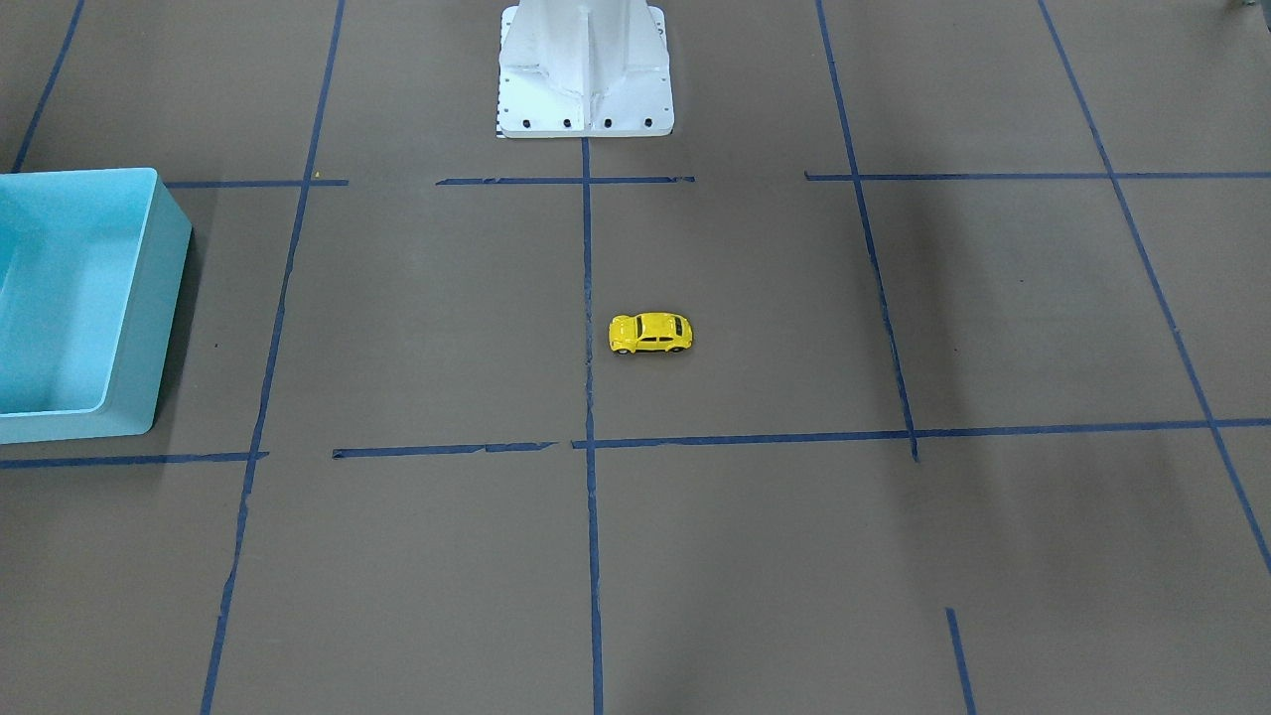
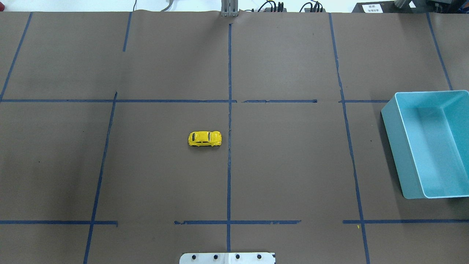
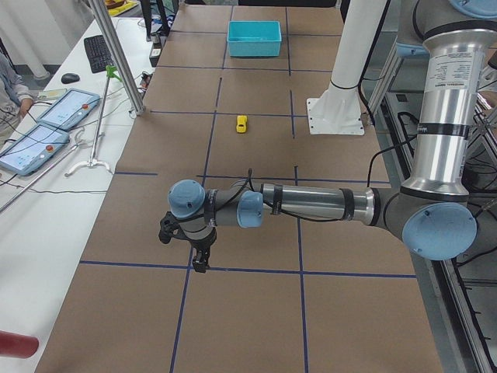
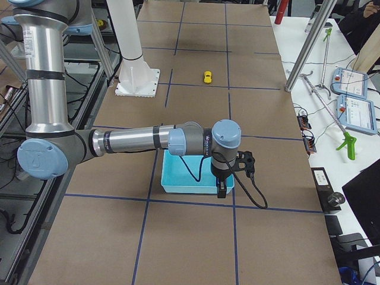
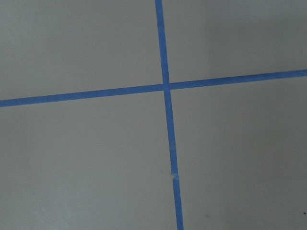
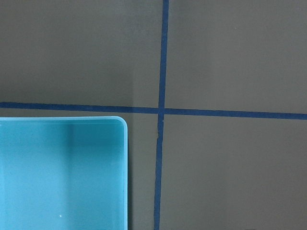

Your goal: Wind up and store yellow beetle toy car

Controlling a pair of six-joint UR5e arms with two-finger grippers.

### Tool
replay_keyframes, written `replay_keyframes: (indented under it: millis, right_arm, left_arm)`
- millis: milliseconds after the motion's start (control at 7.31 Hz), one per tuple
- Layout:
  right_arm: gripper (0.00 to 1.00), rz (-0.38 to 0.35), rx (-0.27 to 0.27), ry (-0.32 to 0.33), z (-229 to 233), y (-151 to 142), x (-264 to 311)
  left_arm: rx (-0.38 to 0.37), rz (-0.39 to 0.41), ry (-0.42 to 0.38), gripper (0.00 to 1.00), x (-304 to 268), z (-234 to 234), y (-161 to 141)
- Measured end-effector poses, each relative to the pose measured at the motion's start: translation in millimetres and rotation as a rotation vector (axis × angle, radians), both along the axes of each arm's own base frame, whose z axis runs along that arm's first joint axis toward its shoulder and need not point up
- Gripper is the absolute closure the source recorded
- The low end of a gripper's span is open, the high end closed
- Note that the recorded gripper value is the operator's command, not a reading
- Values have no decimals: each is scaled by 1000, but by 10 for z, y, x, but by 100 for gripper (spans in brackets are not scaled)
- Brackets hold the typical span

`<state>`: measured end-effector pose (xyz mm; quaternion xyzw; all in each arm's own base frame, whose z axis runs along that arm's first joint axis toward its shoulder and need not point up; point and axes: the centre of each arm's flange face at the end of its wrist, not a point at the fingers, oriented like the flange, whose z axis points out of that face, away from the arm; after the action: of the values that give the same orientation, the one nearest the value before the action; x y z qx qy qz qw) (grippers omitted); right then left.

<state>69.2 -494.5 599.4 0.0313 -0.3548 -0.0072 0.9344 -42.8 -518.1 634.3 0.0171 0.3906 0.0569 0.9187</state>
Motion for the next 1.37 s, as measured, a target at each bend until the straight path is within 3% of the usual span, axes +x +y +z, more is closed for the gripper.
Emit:
replay_keyframes:
  millis: [410,684,958,1368]
  right_arm:
    - [0,3,5,-3,-27,7,11]
    - [0,6,9,-4,-51,13,26]
    - [0,28,10,-6,-57,35,133]
    - [0,57,15,-10,-82,97,277]
  left_arm:
    - [90,4,38,0,39,-462,-80]
    - [214,48,86,0,262,-989,-149]
    - [404,182,129,0,978,-1821,-276]
    - [682,437,249,0,2486,-3299,-166]
